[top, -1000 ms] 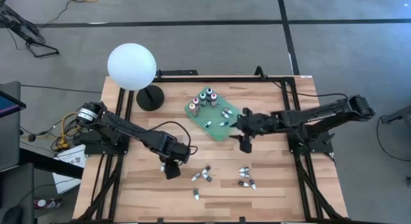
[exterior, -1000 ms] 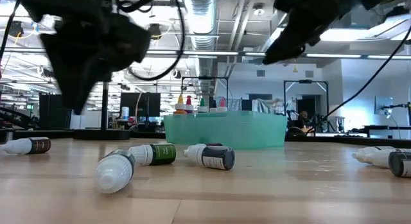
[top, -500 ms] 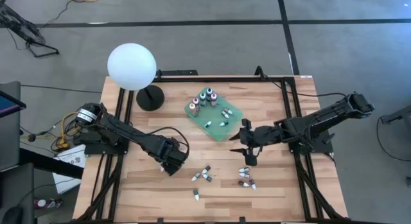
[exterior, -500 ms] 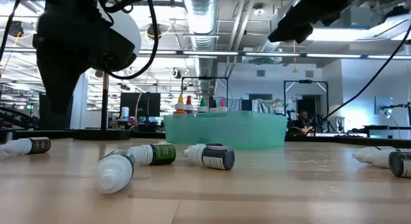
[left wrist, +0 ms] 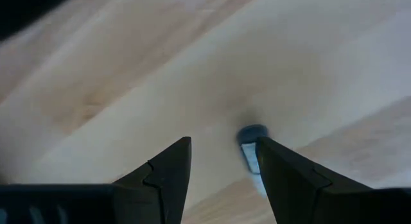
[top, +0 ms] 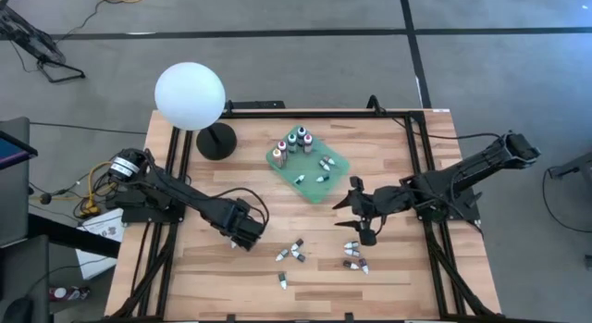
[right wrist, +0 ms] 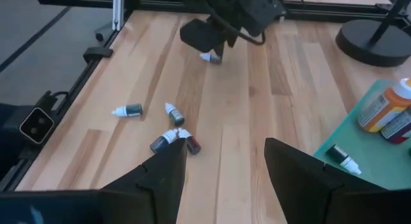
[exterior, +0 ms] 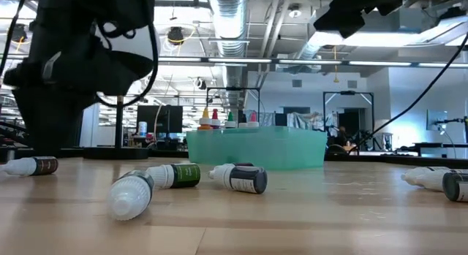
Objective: Pick & Place food coloring
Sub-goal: Put the small brown food coloring bottle into the green bin
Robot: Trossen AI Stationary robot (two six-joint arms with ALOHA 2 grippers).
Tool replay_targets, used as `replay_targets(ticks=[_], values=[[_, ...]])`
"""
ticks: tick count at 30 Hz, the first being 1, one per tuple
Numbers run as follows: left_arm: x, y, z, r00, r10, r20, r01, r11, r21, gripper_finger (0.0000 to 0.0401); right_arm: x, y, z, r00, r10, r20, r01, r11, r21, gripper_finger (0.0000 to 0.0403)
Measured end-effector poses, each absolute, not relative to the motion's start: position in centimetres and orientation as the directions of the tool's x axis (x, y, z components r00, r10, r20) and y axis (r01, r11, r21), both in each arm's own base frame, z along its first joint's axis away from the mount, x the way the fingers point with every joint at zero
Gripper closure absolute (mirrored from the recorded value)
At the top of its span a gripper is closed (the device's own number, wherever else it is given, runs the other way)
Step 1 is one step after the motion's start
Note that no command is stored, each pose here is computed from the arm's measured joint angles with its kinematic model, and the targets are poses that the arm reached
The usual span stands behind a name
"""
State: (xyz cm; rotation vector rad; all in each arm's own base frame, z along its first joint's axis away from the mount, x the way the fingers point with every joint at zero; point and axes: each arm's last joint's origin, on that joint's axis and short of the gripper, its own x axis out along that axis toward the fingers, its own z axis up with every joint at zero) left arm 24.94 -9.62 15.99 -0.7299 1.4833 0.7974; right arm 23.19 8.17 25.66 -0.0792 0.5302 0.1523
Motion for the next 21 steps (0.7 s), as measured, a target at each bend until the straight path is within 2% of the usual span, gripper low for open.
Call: replay_targets(ticks=[7, 14, 21], values=[[25.32, -9.84, 15.58, -0.005, -0.020, -1.000, -0.817, 0.577, -0.008, 0.0228, 23.16, 8.10, 25.66, 0.850, 0.122, -0.512, -0.163, 0.986, -0.036, 0.0198], [25.28, -9.89, 15.59, -0.013, -0.032, -0.999, -0.806, 0.592, -0.008, 0.0228, 23.19, 8.11, 25.70, 0.853, 0.122, -0.508, -0.162, 0.986, -0.035, 0.0198], [25.42, -10.14, 15.60, -0.013, -0.096, -0.995, -0.735, 0.675, -0.056, 0.0228, 23.18, 8.10, 25.66, 0.851, 0.122, -0.511, -0.162, 0.986, -0.035, 0.0198]])
